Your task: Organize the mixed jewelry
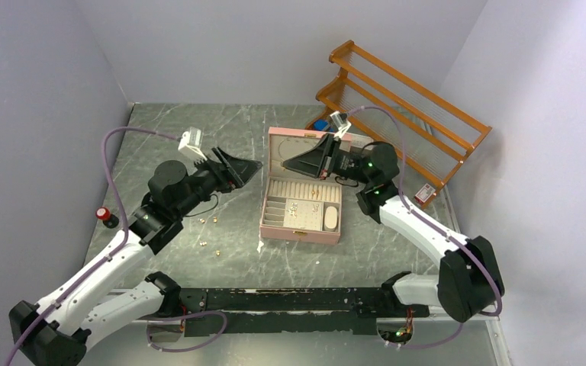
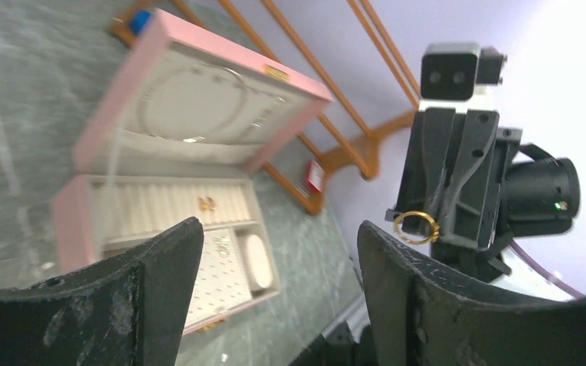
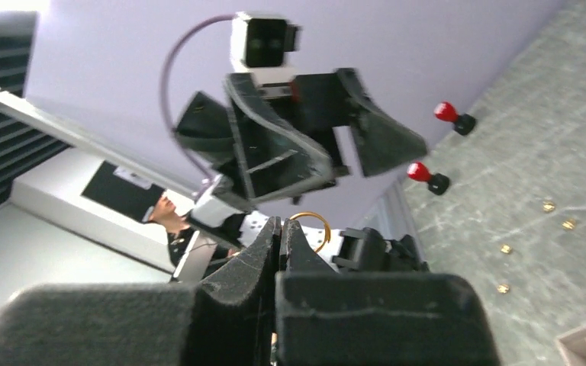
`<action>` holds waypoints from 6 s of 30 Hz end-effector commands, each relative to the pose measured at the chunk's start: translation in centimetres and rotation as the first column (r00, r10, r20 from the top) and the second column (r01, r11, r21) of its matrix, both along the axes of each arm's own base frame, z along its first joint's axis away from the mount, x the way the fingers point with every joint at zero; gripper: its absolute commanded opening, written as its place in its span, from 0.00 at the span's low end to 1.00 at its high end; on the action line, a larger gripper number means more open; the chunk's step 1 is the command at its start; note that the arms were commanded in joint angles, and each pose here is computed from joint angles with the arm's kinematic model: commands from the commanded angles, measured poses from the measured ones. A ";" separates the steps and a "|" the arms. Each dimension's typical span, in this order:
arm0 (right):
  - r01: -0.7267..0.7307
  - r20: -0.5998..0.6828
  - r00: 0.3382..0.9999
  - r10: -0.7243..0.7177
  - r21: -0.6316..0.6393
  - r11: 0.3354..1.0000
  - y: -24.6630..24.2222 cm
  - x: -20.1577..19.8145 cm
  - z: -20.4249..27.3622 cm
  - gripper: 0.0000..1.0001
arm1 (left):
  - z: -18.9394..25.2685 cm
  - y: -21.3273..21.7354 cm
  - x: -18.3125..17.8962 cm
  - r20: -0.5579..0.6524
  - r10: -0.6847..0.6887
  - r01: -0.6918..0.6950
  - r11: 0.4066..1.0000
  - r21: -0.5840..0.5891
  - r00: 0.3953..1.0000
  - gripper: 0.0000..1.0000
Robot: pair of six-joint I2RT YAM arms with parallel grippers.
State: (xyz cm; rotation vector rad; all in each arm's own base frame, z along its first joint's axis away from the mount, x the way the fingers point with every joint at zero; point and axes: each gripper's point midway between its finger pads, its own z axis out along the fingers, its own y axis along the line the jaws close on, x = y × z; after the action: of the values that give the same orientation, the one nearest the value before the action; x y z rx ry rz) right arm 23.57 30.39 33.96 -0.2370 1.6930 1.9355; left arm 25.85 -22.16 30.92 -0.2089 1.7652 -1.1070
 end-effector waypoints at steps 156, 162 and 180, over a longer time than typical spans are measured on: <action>0.511 0.221 0.831 -0.511 -0.668 0.542 -8.1 4.1 -11.4 0.06 | 3.3 -2.2 -1.1 0.138 -0.148 0.144 0.989 0.040 0.979 0.95; 0.558 0.310 0.729 -0.610 -0.785 0.268 -12.8 5.5 -15.9 0.04 | 2.4 -2.7 -0.9 0.120 -0.171 0.164 0.984 0.062 0.978 0.95; 0.491 0.289 0.733 -0.616 -0.851 0.186 -12.4 7.3 -22.5 0.04 | 0.3 -3.9 -0.6 0.075 -0.214 0.209 0.976 0.063 0.974 0.94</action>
State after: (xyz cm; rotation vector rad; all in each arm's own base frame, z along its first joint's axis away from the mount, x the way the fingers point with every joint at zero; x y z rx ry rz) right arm 29.58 17.99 11.12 0.1302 2.3698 0.3375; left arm 25.56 -25.60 30.65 0.0240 1.7954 -1.1725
